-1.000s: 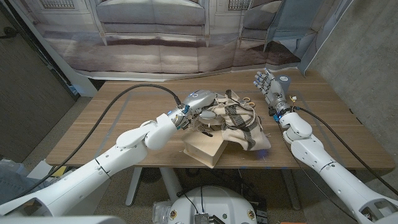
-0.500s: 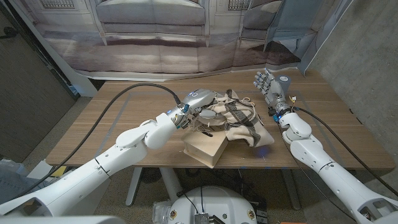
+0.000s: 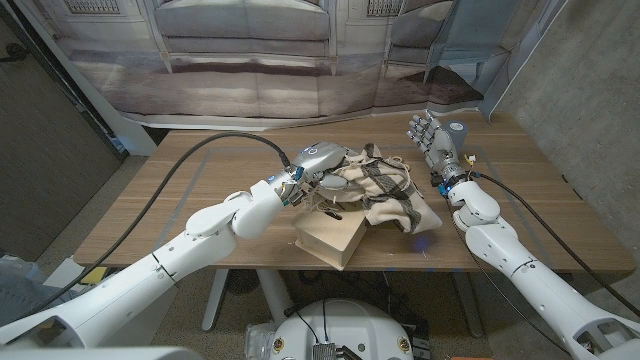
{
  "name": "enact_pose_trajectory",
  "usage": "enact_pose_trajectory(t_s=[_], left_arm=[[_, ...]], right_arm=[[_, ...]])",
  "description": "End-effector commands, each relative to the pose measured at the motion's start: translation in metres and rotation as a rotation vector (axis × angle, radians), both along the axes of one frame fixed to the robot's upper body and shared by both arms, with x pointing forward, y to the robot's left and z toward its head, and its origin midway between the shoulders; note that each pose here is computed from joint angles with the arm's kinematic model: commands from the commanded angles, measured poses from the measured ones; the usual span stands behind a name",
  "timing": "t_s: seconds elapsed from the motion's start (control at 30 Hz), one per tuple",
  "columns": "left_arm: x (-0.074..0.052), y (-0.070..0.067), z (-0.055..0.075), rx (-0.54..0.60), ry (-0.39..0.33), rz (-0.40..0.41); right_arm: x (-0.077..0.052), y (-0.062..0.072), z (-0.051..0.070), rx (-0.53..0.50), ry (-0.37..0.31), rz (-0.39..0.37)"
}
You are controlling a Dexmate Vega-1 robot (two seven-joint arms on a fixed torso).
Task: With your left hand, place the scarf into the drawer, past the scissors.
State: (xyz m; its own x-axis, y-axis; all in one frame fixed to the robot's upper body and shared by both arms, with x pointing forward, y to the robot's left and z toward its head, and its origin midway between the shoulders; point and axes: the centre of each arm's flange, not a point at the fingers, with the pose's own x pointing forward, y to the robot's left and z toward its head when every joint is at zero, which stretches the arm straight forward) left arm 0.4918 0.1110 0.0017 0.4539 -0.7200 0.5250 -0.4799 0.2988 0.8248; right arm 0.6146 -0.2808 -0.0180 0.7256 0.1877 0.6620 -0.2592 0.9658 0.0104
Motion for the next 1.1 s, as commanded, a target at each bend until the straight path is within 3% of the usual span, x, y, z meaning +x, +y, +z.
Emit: enact_pose_trajectory(t_s=[0.03, 0.33, 1.1], left_arm=[[0.0018, 0.0011, 0.0003, 0.015, 0.009, 0.004], [0.0005, 0.0013, 0.0020, 0.023, -0.016, 0.013], [0.0026, -0.0007, 0.0035, 0.045, 0.000, 0.013]], right_arm=[[-0.0002, 0.0017, -0.0008, 0.002, -0.001, -0.004], [-0.0002, 0.0033, -0.0003, 0.005, -0.003, -0.005], [-0.0017, 0.0011, -0.0022, 0.015, 0.003, -0.011]])
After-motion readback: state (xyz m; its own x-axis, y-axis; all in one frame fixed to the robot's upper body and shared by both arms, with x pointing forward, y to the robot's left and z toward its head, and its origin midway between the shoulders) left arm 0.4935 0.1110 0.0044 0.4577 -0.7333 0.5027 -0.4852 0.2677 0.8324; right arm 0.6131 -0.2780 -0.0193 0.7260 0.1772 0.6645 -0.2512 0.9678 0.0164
